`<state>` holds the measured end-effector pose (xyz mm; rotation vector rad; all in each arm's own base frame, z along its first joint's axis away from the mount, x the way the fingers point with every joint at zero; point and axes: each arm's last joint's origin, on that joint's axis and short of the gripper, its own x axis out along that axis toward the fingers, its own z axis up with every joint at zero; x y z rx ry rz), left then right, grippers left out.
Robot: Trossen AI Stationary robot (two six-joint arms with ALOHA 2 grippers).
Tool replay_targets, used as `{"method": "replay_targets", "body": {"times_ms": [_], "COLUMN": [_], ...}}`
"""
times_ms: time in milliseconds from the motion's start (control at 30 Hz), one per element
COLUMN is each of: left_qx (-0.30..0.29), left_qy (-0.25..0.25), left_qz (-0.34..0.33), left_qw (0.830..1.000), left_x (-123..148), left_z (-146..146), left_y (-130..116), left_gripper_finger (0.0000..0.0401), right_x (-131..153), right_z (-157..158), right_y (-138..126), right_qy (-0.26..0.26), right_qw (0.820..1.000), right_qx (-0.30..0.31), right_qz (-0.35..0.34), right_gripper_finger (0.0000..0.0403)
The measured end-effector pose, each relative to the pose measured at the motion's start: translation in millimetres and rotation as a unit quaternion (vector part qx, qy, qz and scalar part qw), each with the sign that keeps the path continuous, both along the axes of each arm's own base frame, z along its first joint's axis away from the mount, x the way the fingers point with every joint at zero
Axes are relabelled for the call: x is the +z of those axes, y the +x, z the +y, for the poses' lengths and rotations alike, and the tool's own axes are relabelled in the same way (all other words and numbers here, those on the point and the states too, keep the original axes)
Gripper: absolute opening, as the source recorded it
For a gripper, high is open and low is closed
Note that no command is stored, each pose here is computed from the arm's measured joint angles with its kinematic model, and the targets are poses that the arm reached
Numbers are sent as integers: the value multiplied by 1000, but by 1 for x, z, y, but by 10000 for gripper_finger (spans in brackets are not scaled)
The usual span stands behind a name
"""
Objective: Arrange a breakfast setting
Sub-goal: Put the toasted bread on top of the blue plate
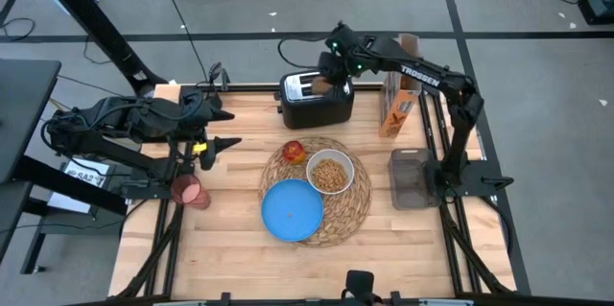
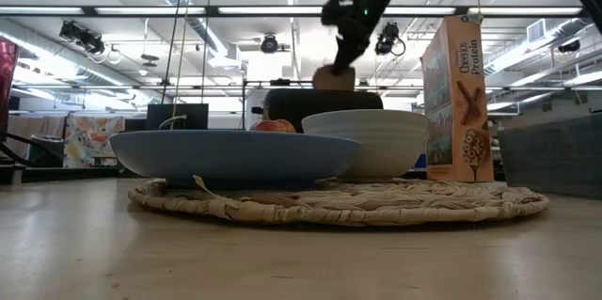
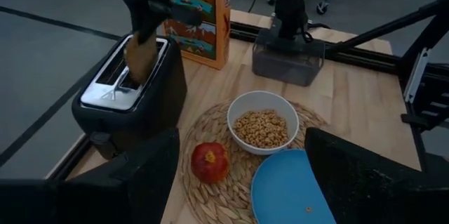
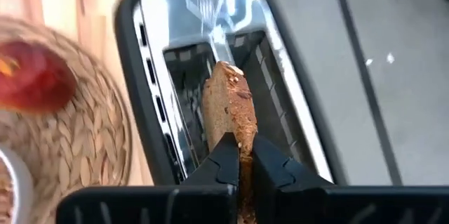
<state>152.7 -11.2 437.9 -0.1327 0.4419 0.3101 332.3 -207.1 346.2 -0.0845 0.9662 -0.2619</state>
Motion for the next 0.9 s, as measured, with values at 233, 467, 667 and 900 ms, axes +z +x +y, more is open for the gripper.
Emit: {"method": "replay_targets", "body": {"times_ms": [233,467,667,900], "left_qx": [-16,-32,-30,-39], "left_qy": [31,50,41,13], "left_qz": [10,-2,-25,-32], "left_qw": [999,998,998,999], "left_x": [0,5,10,10], "left_z": [0,1,3,2], "left_y": [0,-12,-26,-28], "left_gripper_finger": [313,313,313,313], "right_x": [64,127,130,66], "right_z": [33,103,177,252], "right_y": [-10,-29,-23,23], "right_qy": [-2,72,179,265], "right_qw": [997,976,961,952], "right_qx": [-30,-53,-20,7], "right_qz": [-76,-200,-209,-153], "right_gripper_finger": [18,16,15,14]}}
